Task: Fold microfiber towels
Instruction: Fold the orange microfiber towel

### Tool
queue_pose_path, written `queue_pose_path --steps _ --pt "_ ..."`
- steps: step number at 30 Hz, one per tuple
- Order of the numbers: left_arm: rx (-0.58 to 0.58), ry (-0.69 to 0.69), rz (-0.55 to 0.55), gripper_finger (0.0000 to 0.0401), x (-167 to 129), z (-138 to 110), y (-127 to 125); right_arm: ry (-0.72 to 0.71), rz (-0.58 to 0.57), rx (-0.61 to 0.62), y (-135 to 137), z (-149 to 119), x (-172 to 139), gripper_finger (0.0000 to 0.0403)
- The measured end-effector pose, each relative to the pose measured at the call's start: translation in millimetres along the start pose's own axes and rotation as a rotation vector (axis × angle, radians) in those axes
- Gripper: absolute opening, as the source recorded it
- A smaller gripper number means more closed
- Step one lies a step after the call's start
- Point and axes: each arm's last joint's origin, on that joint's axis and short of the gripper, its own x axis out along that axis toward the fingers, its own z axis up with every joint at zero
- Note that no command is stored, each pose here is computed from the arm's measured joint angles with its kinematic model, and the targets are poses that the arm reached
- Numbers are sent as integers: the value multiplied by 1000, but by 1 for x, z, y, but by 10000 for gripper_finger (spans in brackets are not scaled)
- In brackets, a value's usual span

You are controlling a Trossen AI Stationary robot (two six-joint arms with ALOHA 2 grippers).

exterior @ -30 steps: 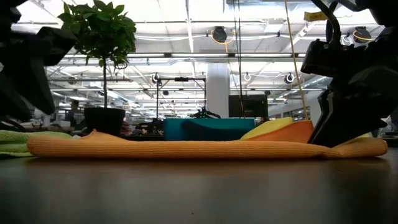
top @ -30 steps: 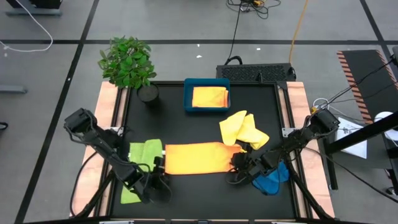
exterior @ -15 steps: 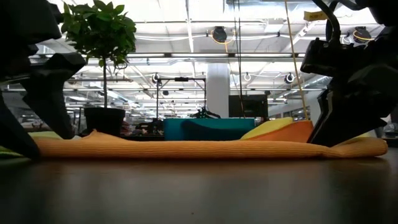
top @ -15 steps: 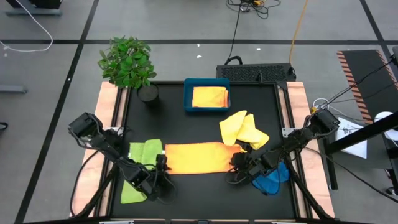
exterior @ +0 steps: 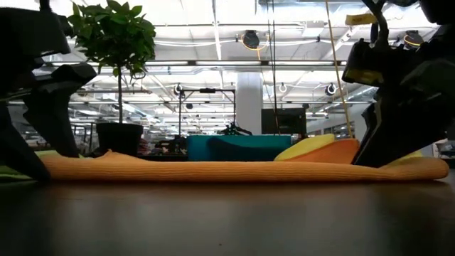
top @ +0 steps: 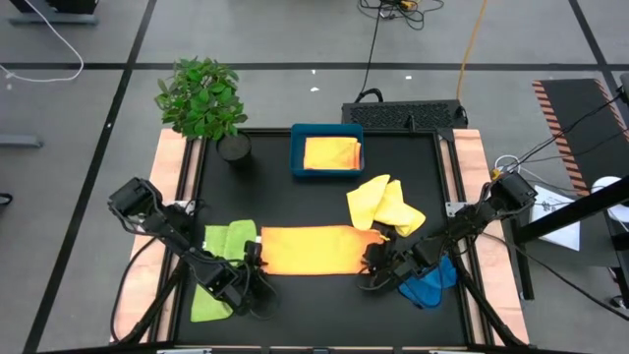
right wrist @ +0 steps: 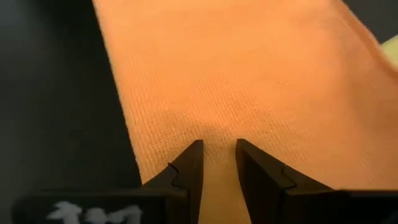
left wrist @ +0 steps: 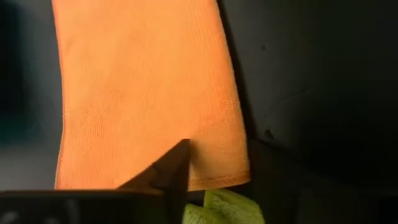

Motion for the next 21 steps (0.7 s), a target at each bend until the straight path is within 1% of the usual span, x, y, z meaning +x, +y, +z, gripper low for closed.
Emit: queue_pose_path --steps 3,5,7,8,11,14,17,21 --pt "22 4 0 95 0 -1 0 -5 80 53 6 4 -1 89" --pt "25 9 -15 53 0 -1 0 -38 176 83 13 9 -2 89" --pt "8 6 -43 17 0 0 -1 -101 271 81 22 16 -5 89" --pt "-20 -4 -57 11 0 2 -2 -141 321 73 27 20 -8 89" --pt "-87 -57 -107 13 -4 14 -5 -297 442 18 39 32 -17 89" --pt "-104 -97 -141 8 -11 27 -6 -467 520 -76 48 43 -28 89" --pt "-95 -145 -155 6 -20 42 -6 -573 537 -151 52 48 -32 89" --pt "-73 -198 -166 7 -31 60 -4 -595 552 -173 64 54 -26 89"
